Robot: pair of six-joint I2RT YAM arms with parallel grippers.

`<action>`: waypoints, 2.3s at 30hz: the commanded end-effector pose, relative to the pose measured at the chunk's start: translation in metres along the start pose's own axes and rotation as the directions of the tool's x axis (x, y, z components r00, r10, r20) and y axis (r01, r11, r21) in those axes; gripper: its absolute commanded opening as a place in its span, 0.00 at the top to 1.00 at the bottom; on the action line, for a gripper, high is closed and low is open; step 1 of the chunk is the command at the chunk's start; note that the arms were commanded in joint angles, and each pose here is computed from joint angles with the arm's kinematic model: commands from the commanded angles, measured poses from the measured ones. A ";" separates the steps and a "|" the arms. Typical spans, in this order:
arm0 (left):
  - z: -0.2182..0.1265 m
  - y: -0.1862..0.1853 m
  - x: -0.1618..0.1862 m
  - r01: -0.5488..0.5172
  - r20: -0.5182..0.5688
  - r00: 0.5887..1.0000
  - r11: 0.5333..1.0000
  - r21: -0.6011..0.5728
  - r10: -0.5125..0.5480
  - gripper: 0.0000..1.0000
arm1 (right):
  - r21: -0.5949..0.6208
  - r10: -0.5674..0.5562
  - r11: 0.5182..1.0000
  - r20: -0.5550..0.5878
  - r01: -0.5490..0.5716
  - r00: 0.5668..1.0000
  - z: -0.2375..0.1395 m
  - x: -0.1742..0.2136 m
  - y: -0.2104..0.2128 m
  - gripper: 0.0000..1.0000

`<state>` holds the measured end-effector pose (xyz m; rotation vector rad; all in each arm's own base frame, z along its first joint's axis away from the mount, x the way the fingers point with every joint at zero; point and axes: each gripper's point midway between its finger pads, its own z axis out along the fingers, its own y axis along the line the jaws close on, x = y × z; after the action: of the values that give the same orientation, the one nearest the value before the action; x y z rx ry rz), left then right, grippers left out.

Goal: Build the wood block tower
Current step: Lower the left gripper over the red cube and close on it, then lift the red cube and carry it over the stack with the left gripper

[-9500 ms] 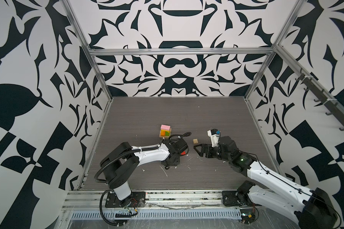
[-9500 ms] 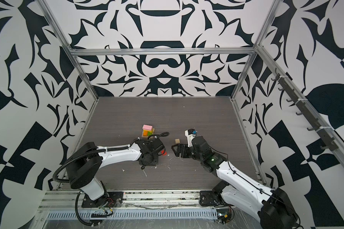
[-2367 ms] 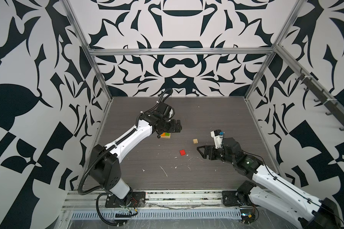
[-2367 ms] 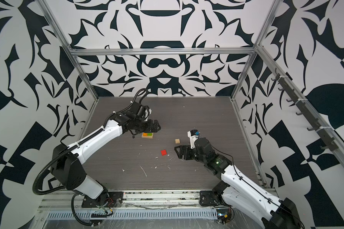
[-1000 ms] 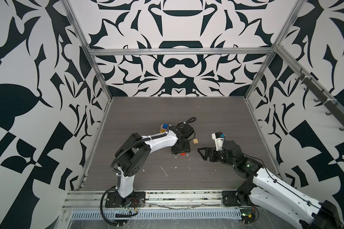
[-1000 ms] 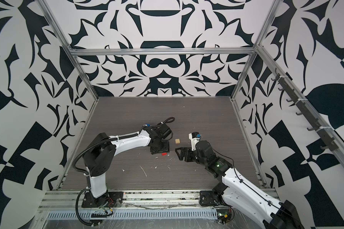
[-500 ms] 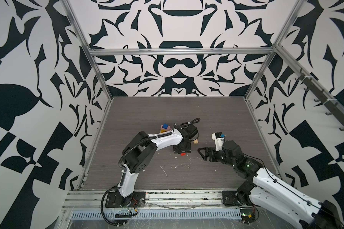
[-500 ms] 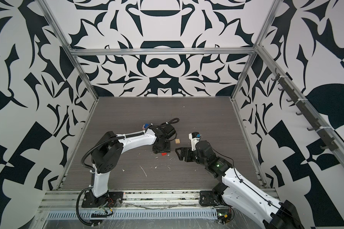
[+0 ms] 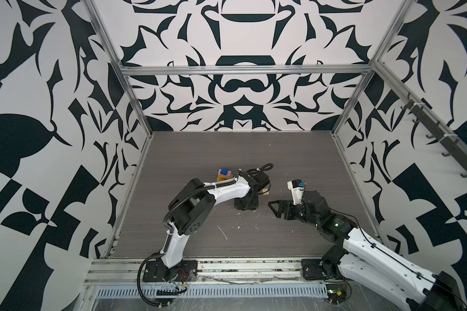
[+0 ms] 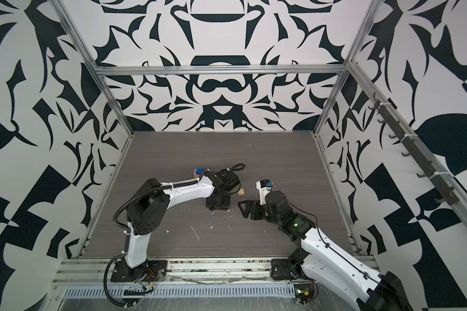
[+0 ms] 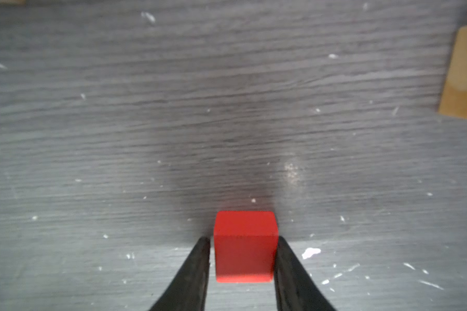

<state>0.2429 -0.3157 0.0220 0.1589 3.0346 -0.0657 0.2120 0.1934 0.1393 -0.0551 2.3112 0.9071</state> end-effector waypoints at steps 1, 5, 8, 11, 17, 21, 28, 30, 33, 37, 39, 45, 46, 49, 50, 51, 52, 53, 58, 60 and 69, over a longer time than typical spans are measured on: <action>0.000 0.008 0.004 -0.033 -0.018 0.999 0.998 -0.049 0.032 0.64 | -0.024 -0.015 1.000 0.035 0.016 0.999 -0.002 -0.012 0.011 0.09; 0.000 0.007 0.002 -0.068 -0.014 0.998 0.997 -0.048 0.067 0.62 | -0.024 -0.012 1.000 0.034 0.013 0.999 -0.002 -0.012 0.010 0.10; 0.001 0.003 0.001 -0.086 -0.016 0.996 0.996 -0.036 0.085 0.58 | -0.024 -0.014 1.000 0.035 0.015 0.999 -0.002 -0.012 0.010 0.09; 0.006 0.000 0.003 -0.090 -0.030 0.996 0.996 -0.024 0.090 0.57 | -0.025 -0.014 1.000 0.038 0.015 0.999 -0.003 -0.012 0.011 0.09; 0.013 -0.001 0.004 -0.093 -0.039 0.995 0.995 -0.026 0.092 0.59 | -0.022 -0.011 1.000 0.033 0.012 0.999 -0.002 -0.010 0.009 0.09; 0.012 0.002 0.004 -0.095 -0.036 0.995 0.995 -0.036 0.094 0.64 | -0.022 -0.011 1.000 0.035 0.012 0.999 -0.002 -0.011 0.010 0.09; -0.004 0.006 -0.003 -0.121 0.013 0.992 0.992 -0.044 0.122 0.76 | -0.024 -0.011 1.000 0.034 0.012 0.999 -0.002 -0.011 0.010 0.09; -0.010 0.008 -0.006 -0.133 0.033 0.990 0.990 -0.050 0.135 0.77 | -0.024 -0.012 1.000 0.037 0.013 0.999 -0.003 -0.012 0.011 0.09; -0.023 0.015 -0.013 -0.151 0.066 0.986 0.985 -0.081 0.156 0.79 | -0.024 -0.016 1.000 0.043 0.017 0.999 -0.005 -0.014 0.012 0.09; -0.038 0.019 -0.020 -0.185 0.086 0.977 0.977 -0.104 0.194 0.79 | -0.025 -0.015 1.000 0.043 0.016 0.999 -0.005 -0.014 0.012 0.09; -0.044 0.018 -0.024 -0.191 0.099 0.975 0.977 -0.091 0.200 0.79 | -0.026 -0.014 1.000 0.041 0.015 0.999 -0.005 -0.014 0.012 0.09; -0.063 0.021 -0.032 -0.210 0.134 0.967 0.976 -0.059 0.216 0.79 | -0.027 -0.016 0.999 0.048 0.017 0.999 -0.007 -0.015 0.013 0.09; -0.066 0.022 -0.034 -0.212 0.139 0.966 0.976 -0.055 0.218 0.78 | -0.026 -0.017 1.000 0.046 0.018 0.999 -0.007 -0.015 0.013 0.09; -0.075 0.027 -0.038 -0.221 0.153 0.962 0.974 -0.048 0.225 0.78 | -0.028 -0.019 0.999 0.048 0.020 0.999 -0.008 -0.017 0.014 0.09; -0.077 0.030 -0.040 -0.221 0.157 0.961 0.974 -0.046 0.226 0.78 | -0.028 -0.020 0.999 0.045 0.022 0.999 -0.008 -0.016 0.015 0.09; -0.080 0.032 -0.042 -0.223 0.162 0.960 0.974 -0.045 0.227 0.78 | -0.028 -0.020 0.999 0.045 0.022 0.999 -0.008 -0.017 0.015 0.09; -0.083 0.035 -0.044 -0.224 0.167 0.959 0.974 -0.044 0.228 0.78 | -0.029 -0.021 0.999 0.045 0.023 0.999 -0.008 -0.017 0.016 0.09; -0.086 0.037 -0.046 -0.227 0.171 0.958 0.973 -0.038 0.230 0.78 | -0.029 -0.023 0.999 0.044 0.025 0.999 -0.008 -0.018 0.016 0.09; -0.100 0.056 -0.061 -0.216 0.192 0.957 0.976 -0.034 0.218 0.77 | -0.028 -0.027 0.999 0.044 0.028 0.999 -0.009 -0.019 0.018 0.09; -0.107 0.065 -0.067 -0.200 0.201 0.959 0.979 -0.027 0.202 0.77 | -0.028 -0.026 0.999 0.044 0.027 0.999 -0.009 -0.020 0.018 0.09; -0.128 0.089 -0.095 -0.179 0.254 0.951 0.984 -0.002 0.174 0.75 | -0.028 -0.036 0.999 0.041 0.037 0.998 -0.010 -0.024 0.022 0.09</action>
<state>0.3335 -0.2350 0.1378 0.3542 2.7668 -0.0747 0.2139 0.1949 0.1510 -0.0609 2.3033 0.9088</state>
